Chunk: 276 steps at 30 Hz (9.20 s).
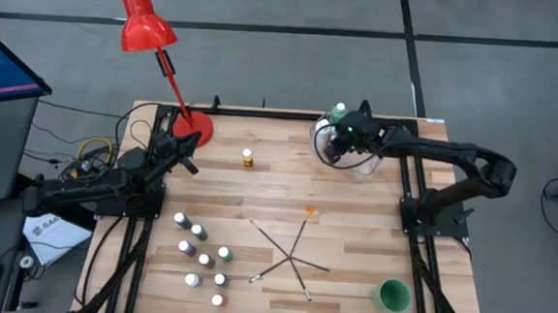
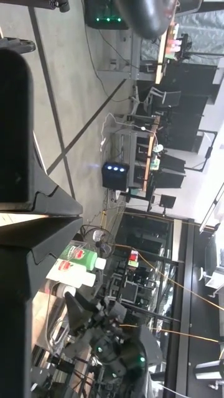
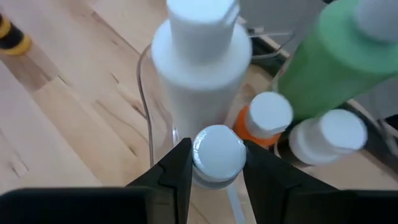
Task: Pick & Place Paint Supplies
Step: Put the small gray paint bottle into the transparent bin, then put the small yellow paint bottle into the transparent bin, then put the small green paint bottle into the transparent bin
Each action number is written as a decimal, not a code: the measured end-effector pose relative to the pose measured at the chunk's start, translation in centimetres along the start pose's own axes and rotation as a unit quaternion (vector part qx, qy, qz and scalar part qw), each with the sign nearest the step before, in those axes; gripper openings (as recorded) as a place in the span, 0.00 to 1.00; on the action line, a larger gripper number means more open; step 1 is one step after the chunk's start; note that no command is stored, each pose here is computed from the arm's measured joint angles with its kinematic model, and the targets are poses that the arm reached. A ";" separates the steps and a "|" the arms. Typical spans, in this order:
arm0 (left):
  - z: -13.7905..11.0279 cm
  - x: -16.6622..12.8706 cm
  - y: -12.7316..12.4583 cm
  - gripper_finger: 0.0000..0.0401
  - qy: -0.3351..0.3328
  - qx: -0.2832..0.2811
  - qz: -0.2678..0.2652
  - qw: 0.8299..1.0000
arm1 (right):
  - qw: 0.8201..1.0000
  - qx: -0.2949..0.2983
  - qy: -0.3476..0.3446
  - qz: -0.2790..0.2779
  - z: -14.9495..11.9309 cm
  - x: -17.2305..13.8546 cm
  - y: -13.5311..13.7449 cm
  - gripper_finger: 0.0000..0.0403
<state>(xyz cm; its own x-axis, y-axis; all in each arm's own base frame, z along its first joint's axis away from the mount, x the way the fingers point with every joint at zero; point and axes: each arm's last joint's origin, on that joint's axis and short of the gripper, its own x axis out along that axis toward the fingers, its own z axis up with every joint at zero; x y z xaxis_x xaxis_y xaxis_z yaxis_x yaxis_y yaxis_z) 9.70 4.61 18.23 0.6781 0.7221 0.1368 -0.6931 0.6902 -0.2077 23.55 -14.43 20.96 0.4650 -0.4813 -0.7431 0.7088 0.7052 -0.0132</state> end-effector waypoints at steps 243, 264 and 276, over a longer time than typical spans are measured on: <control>0.5 0.0 -0.1 0.02 -0.023 -0.012 -0.003 1.000 | 0.890 -0.241 -0.245 0.299 -1.0 -4.5 23.0 0.57; 0.6 0.0 -0.1 0.02 -0.026 -0.014 -0.004 1.000 | 0.816 -0.302 -0.232 0.435 -2.5 -1.7 36.2 0.57; 0.6 0.0 -0.1 0.02 -0.026 -0.014 -0.004 1.000 | 0.818 -0.311 -0.204 0.438 -4.4 1.7 38.3 0.57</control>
<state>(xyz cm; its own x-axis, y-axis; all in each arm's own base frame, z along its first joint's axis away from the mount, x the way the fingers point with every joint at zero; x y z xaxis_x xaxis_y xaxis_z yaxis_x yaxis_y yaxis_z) 9.60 4.58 18.78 0.6688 0.7191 0.1886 -0.6806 0.6943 -0.2340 49.14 14.03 16.28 0.8789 0.3061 -0.3658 -0.3390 0.9404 -0.0275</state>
